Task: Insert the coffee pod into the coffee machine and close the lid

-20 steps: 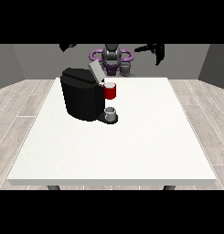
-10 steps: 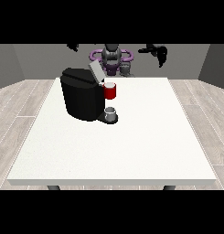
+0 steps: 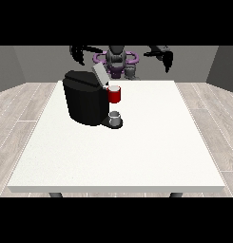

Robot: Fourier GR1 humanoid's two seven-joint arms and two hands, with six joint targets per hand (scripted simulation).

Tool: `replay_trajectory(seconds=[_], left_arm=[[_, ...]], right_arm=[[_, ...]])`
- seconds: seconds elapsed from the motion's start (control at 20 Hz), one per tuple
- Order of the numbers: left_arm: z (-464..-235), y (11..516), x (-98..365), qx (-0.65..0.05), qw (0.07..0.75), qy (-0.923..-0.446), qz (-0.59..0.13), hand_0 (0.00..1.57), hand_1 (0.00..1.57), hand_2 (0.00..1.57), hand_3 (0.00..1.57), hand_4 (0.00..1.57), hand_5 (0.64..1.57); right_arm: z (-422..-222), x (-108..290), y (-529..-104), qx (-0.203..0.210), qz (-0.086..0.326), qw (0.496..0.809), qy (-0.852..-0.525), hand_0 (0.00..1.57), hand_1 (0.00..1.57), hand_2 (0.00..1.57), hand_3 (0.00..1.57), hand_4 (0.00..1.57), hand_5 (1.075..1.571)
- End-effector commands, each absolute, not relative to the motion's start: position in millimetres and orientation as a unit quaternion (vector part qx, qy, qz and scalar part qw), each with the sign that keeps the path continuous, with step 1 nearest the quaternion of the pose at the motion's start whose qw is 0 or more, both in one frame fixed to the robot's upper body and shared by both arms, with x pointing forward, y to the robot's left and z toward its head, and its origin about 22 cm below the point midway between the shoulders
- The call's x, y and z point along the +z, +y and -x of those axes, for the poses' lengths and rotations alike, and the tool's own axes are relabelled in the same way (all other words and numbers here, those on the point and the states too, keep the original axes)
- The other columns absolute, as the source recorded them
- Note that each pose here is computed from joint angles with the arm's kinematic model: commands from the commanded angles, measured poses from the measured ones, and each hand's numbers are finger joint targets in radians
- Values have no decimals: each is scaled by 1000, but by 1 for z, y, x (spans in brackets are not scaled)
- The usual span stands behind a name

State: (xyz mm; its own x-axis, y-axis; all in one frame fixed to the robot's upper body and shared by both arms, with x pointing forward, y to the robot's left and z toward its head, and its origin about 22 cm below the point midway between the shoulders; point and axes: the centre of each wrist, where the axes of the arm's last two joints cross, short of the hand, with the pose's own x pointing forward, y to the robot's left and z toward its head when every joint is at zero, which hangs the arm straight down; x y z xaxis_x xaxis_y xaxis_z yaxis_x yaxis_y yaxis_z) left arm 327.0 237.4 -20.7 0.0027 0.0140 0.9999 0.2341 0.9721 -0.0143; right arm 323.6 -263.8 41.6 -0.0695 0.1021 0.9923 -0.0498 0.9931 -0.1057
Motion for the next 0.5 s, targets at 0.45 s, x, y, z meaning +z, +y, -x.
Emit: replay_trajectory(seconds=[0.45], left_arm=[[-305, 282, 12, -63, 689, -721, 43, 0, 0, 0, 0, 0, 1571]], right_arm=[[-357, 57, -243, 85, -7, 681, -728, 0, 0, 0, 0, 0, 1571]])
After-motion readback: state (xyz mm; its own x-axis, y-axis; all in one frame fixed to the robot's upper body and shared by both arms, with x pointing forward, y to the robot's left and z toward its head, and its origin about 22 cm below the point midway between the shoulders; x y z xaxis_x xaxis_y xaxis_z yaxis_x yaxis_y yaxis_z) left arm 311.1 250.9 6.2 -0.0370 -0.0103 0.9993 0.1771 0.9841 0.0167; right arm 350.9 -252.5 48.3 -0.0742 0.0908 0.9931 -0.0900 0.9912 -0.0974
